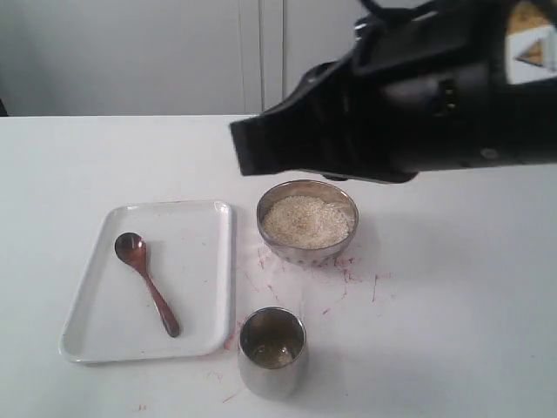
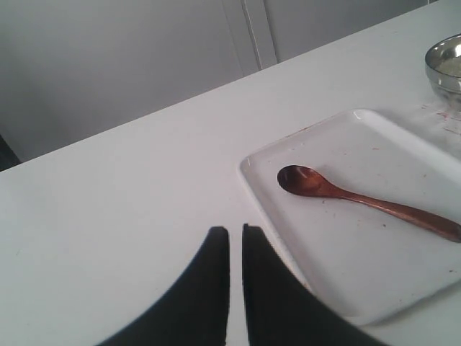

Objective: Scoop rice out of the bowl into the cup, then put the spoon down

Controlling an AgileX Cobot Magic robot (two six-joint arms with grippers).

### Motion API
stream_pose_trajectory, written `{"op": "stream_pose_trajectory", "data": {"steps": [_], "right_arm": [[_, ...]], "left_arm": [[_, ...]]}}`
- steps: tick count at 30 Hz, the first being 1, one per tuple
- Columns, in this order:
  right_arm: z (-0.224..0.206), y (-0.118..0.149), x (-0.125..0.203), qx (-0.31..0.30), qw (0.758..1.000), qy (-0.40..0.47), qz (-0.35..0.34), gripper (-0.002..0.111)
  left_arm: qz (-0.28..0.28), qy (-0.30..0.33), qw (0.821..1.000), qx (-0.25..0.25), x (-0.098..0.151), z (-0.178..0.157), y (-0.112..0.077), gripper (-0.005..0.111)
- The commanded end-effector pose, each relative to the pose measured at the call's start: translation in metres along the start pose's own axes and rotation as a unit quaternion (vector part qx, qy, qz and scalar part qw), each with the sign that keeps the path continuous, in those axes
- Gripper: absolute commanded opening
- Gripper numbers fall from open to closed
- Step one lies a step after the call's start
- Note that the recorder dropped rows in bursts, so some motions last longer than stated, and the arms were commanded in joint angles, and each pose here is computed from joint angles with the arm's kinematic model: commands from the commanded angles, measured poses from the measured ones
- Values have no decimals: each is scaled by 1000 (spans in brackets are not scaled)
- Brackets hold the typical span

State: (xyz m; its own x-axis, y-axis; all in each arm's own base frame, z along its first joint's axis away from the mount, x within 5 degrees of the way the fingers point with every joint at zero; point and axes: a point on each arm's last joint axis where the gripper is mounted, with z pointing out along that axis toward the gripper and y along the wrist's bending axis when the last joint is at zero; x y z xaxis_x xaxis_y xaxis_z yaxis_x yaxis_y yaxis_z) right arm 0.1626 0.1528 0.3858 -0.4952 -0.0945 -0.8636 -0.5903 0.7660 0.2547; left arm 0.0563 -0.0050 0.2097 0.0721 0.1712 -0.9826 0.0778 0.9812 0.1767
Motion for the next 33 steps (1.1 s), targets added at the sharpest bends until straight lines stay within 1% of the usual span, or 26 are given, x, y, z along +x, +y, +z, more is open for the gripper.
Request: {"op": "stream_pose_trajectory", "data": {"steps": [1, 6, 10, 16, 29, 33], "right_arm": [[-26, -2, 9, -10, 998, -57, -10, 0], [-44, -6, 25, -18, 995, -99, -12, 0], [-50, -10, 37, -21, 993, -116, -13, 0], [-52, -17, 62, -19, 990, -134, -38, 0], [-52, -37, 127, -25, 978, -202, -37, 0], [-49, -43, 147, -24, 977, -210, -37, 0]], "left_arm": [[-4, -5, 1000, 1, -2, 0, 0, 14], [-4, -5, 1000, 1, -2, 0, 0, 14], [-4, -5, 1000, 1, -2, 0, 0, 14], [-4, -5, 1000, 1, -2, 0, 0, 14], [-4, -5, 1000, 1, -2, 0, 0, 14], [-4, -5, 1000, 1, -2, 0, 0, 14]]}}
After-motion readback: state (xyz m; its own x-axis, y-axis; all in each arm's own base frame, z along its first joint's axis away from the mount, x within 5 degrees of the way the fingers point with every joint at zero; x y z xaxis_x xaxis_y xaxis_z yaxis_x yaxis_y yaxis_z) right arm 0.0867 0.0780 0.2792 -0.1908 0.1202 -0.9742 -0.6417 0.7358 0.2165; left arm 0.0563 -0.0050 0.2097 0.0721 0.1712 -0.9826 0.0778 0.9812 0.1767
